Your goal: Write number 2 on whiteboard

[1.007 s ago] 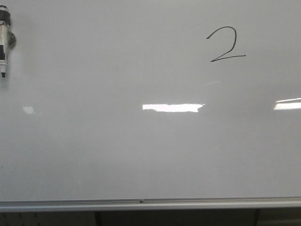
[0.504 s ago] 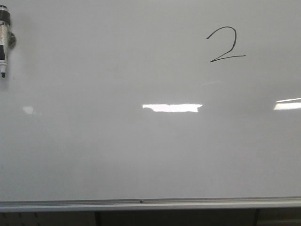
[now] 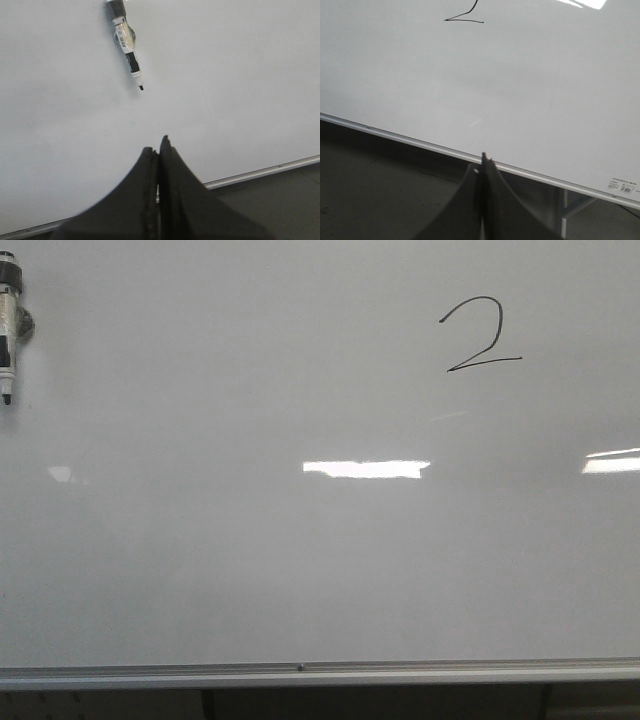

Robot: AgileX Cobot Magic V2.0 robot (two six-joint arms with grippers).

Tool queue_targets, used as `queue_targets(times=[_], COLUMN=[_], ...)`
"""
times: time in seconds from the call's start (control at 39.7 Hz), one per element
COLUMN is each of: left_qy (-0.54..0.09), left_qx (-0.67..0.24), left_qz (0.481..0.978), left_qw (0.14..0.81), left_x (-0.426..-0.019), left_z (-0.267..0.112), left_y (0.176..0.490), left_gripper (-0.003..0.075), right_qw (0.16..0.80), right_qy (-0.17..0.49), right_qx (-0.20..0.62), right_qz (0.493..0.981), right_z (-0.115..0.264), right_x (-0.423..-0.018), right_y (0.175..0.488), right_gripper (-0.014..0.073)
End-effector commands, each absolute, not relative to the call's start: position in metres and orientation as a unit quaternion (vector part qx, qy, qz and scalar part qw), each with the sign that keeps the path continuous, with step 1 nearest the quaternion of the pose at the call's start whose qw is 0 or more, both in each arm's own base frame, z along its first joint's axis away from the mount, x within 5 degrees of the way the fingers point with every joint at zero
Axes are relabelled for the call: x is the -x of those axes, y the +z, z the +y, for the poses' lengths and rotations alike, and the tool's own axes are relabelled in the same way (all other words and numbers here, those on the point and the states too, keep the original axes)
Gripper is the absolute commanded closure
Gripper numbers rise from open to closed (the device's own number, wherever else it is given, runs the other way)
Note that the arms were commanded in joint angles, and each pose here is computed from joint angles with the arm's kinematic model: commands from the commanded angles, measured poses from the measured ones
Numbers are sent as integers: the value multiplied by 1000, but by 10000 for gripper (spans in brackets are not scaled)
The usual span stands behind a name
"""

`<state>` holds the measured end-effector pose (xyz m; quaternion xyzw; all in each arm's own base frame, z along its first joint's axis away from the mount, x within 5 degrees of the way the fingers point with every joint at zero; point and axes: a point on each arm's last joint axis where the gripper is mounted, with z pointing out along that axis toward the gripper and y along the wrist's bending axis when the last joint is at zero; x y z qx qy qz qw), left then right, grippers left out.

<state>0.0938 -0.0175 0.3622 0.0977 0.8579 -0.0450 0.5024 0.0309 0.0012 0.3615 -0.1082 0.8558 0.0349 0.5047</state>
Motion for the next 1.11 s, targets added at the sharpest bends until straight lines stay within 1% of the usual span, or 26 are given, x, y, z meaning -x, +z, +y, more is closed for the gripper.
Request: queue_targets(times=[0.0,0.08,0.13,0.18,0.25,0.38,0.48,0.63,0.73,0.83,0.96,1.08], left_qy=[-51,-50,-17,-3,0,4,6,10,13,25,39,40], left_qx=[-99,-98,-109,-110,-106,-95,-88,-82,-70,-50,-36,-36], left_qz=[829,823,815,803,784,730,694,657,657,659,652,649], left_qw=[548,557,569,586,611,677,715,749,751,750,756,759], left_x=[-94,-86,-83,-77,-71,-60,-56,-52,-54,-56,-55,-55], left_z=[-19,-18,-14,-11,-10,-8,-7,-6,-5,-2,0,0], left_y=[376,373,368,361,342,309,279,247,229,220,214,211], left_gripper=[740,740,740,740,740,739,740,740,740,740,740,740], right_qw=[543,543,543,543,543,543,543,543,543,543,543,544], right_qy=[32,32,32,32,32,32,32,32,32,32,32,32], right_qx=[105,105,105,105,105,105,105,105,105,105,105,105], right_qz=[832,832,832,832,832,832,832,832,832,832,832,832], right_z=[1,1,1,1,1,1,1,1,1,1,1,1], right_x=[-34,-34,-34,-34,-34,-34,-34,-34,-34,-34,-34,-34], right_y=[374,374,374,374,374,374,374,374,374,374,374,374], right_gripper=[663,663,663,663,663,663,663,663,663,663,663,663])
